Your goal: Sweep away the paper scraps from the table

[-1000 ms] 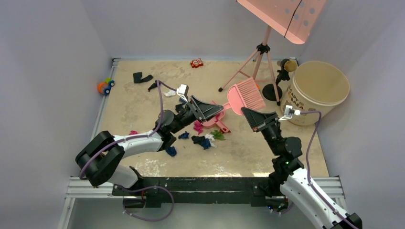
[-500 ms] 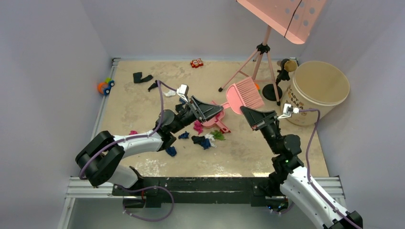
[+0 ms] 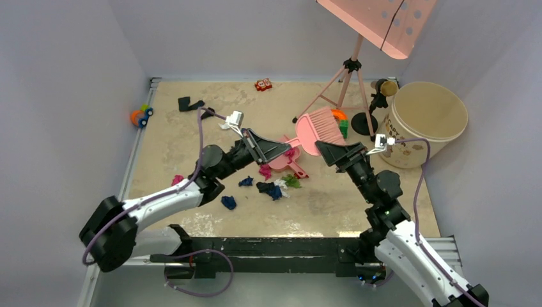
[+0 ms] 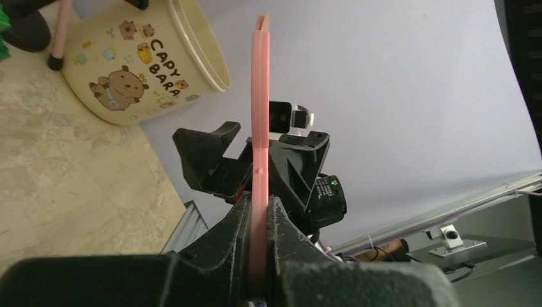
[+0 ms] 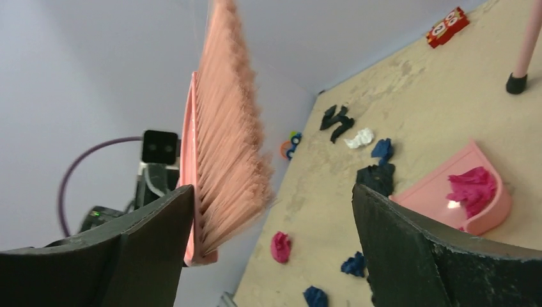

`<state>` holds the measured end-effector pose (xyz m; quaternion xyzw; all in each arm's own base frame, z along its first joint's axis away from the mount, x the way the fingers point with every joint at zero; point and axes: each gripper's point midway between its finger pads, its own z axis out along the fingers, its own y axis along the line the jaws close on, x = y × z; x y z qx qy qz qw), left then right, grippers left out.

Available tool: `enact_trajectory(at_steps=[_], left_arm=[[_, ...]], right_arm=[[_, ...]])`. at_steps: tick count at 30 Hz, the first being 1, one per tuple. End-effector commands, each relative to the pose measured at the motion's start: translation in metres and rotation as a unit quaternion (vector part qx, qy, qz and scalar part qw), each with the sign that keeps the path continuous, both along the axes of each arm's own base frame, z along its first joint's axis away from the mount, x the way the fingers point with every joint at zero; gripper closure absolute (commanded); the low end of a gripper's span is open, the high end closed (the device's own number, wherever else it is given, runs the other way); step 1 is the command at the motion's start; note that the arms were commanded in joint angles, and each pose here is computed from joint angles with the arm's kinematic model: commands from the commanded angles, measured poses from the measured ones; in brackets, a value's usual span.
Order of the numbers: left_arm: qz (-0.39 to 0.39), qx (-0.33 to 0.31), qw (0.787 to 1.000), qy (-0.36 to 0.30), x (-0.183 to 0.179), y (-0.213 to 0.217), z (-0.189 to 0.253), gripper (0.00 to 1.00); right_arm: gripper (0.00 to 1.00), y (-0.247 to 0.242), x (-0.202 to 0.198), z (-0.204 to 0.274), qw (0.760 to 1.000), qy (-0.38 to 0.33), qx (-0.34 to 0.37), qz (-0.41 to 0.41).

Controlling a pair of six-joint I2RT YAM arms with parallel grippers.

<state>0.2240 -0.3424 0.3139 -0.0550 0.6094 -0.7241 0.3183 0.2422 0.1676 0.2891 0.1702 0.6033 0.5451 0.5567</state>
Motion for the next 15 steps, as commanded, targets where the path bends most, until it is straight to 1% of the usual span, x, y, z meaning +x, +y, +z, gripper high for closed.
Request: enact_trajectory(at_steps=[1, 2, 3, 4, 6, 7, 8, 9, 10, 12, 13, 14, 15], left_arm=[[0.066, 0.091, 0.993, -0.02, 0.002, 0.039, 0.005, 1.0], [0.096, 0.136, 0.986, -0.01, 0.006, 0.052, -0.004, 1.0], [0.132, 0.193, 0.972, 0.004, 0.009, 0.07, -0.014, 1.0], [0.163, 0.257, 0.952, 0.003, 0.01, 0.089, -0.023, 1.0], [0.23, 0.364, 0.902, 0.027, 0.011, 0.135, -0.031, 1.0], [0.258, 0.411, 0.874, 0.034, 0.011, 0.157, -0.033, 1.0], [0.275, 0.446, 0.851, 0.029, 0.009, 0.174, -0.024, 1.0], [0.278, 0.487, 0.827, 0.034, 0.005, 0.188, -0.03, 1.0], [0.286, 0.522, 0.802, 0.05, -0.001, 0.205, -0.033, 1.0], [0.319, 0.557, 0.762, 0.081, -0.01, 0.235, -0.026, 1.0], [0.33, 0.568, 0.749, 0.089, -0.014, 0.246, -0.025, 1.0], [0.338, 0.576, 0.739, 0.091, -0.017, 0.254, -0.025, 1.0], [0.344, 0.579, 0.734, 0.083, -0.019, 0.26, -0.025, 1.0]], right_arm=[[0.06, -0.009, 0.001, 0.001, 0.991, -0.02, -0.132, -0.026], [0.06, -0.01, 0.0, -0.001, 0.987, -0.028, -0.157, -0.028], [0.07, -0.012, -0.002, -0.003, 0.983, -0.038, -0.18, -0.03], [0.07, -0.016, -0.002, -0.008, 0.975, -0.047, -0.213, -0.036], [0.08, -0.022, -0.001, -0.019, 0.963, -0.053, -0.261, -0.045], [0.09, -0.022, 0.0, -0.024, 0.955, -0.061, -0.286, -0.045], [0.1, -0.02, 0.001, -0.03, 0.949, -0.068, -0.307, -0.036], [0.11, -0.016, 0.003, -0.037, 0.943, -0.074, -0.322, -0.025], [0.12, -0.011, 0.006, -0.045, 0.938, -0.077, -0.338, -0.012], [0.12, -0.002, 0.015, -0.062, 0.928, -0.052, -0.368, 0.017], [0.13, 0.004, 0.02, -0.072, 0.922, -0.032, -0.385, 0.036], [0.14, 0.01, 0.027, -0.071, 0.917, -0.021, -0.397, 0.045], [0.14, 0.016, 0.033, -0.079, 0.908, -0.007, -0.416, 0.052]])
